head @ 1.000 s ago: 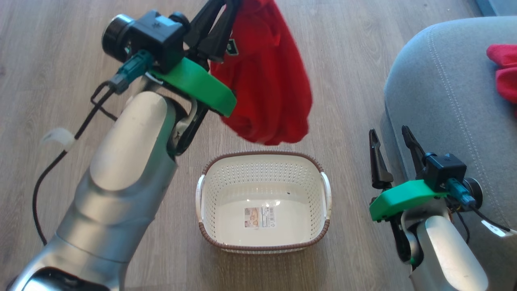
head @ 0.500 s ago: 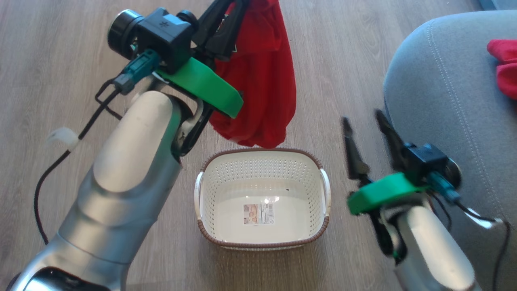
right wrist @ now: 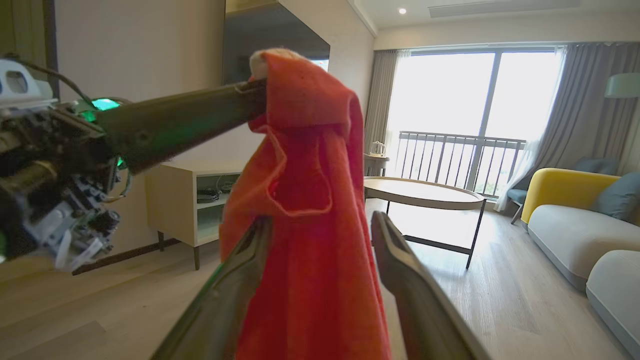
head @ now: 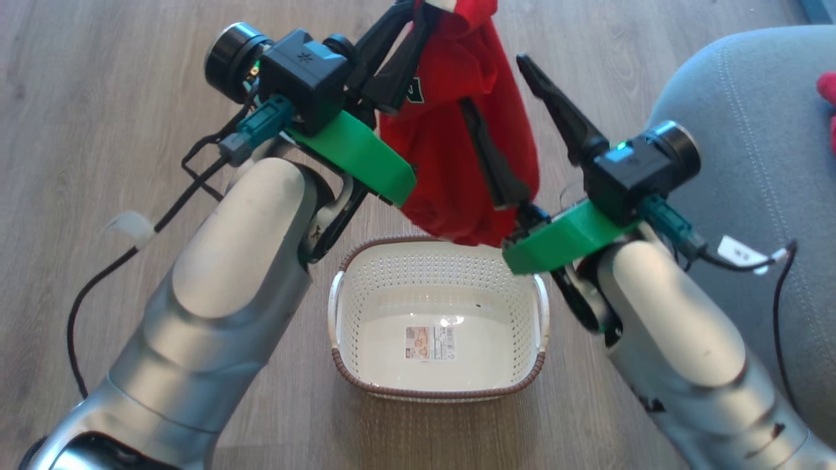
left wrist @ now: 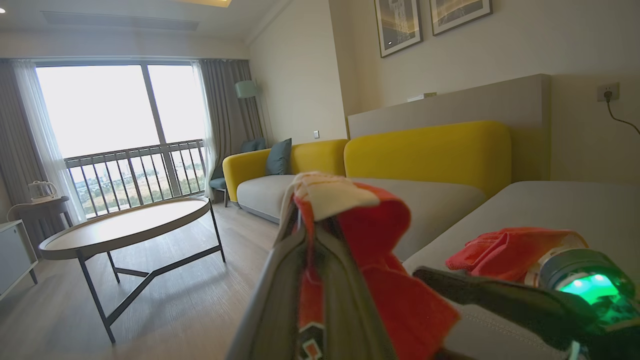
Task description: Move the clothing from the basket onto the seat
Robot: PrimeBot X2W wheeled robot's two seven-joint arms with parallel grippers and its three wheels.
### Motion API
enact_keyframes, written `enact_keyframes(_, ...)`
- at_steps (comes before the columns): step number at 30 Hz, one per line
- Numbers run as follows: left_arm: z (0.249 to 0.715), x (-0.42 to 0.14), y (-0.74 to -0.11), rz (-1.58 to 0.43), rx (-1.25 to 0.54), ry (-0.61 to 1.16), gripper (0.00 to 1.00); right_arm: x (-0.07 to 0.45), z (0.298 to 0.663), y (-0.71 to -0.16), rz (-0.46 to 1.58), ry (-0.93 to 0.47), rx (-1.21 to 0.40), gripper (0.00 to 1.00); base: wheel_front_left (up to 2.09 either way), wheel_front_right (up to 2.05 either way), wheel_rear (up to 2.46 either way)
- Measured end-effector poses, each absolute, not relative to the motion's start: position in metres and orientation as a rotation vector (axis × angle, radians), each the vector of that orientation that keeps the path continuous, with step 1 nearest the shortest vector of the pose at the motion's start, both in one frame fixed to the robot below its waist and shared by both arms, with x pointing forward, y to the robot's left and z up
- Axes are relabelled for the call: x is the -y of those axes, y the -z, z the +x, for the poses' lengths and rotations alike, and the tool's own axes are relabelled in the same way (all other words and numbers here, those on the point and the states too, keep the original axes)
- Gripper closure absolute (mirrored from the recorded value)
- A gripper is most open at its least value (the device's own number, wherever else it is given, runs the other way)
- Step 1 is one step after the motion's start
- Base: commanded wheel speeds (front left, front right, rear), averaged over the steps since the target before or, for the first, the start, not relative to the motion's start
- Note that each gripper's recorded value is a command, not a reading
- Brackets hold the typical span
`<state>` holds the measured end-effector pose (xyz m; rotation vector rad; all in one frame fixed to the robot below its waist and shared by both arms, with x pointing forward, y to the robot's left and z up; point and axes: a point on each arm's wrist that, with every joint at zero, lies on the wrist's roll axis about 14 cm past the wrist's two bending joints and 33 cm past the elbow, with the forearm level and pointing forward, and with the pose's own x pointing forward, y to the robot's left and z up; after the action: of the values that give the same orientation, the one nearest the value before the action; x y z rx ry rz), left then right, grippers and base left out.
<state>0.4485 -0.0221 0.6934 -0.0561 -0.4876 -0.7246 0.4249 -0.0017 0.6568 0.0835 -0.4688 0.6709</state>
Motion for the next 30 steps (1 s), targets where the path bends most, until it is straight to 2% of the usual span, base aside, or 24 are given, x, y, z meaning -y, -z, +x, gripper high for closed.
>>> enact_keyframes(4, 0.445, 0.021, -0.694, -0.048, 0.490, 0.726, 1.00, -0.005, 0.435, -0.659, 0.060, -0.686, 0.463, 0.00, 0.00, 0.00, 0.00)
enact_keyframes(12, 0.433, 0.022, -0.696, -0.037, 0.506, 0.742, 1.00, -0.025, 0.444, -0.578, 0.024, -0.731, 0.196, 0.00, 0.00, 0.00, 0.00)
enact_keyframes(17, 0.430, 0.024, -0.696, -0.039, 0.506, 0.747, 1.00, -0.033, 0.449, -0.573, 0.020, -0.750, 0.162, 0.00, 0.00, 0.00, 0.00)
enact_keyframes(18, 0.430, 0.024, -0.694, -0.039, 0.503, 0.748, 1.00, -0.035, 0.449, -0.575, 0.019, -0.753, 0.166, 0.15, 0.00, 0.00, 0.00)
enact_keyframes(20, 0.430, 0.024, -0.691, -0.042, 0.495, 0.746, 1.00, -0.037, 0.450, -0.578, 0.027, -0.759, 0.171, 1.00, 0.00, 0.00, 0.00)
enact_keyframes(30, 0.434, 0.030, -0.685, -0.064, 0.479, 0.756, 1.00, -0.029, 0.455, -0.581, 0.057, -0.730, 0.175, 1.00, 0.00, 0.00, 0.00)
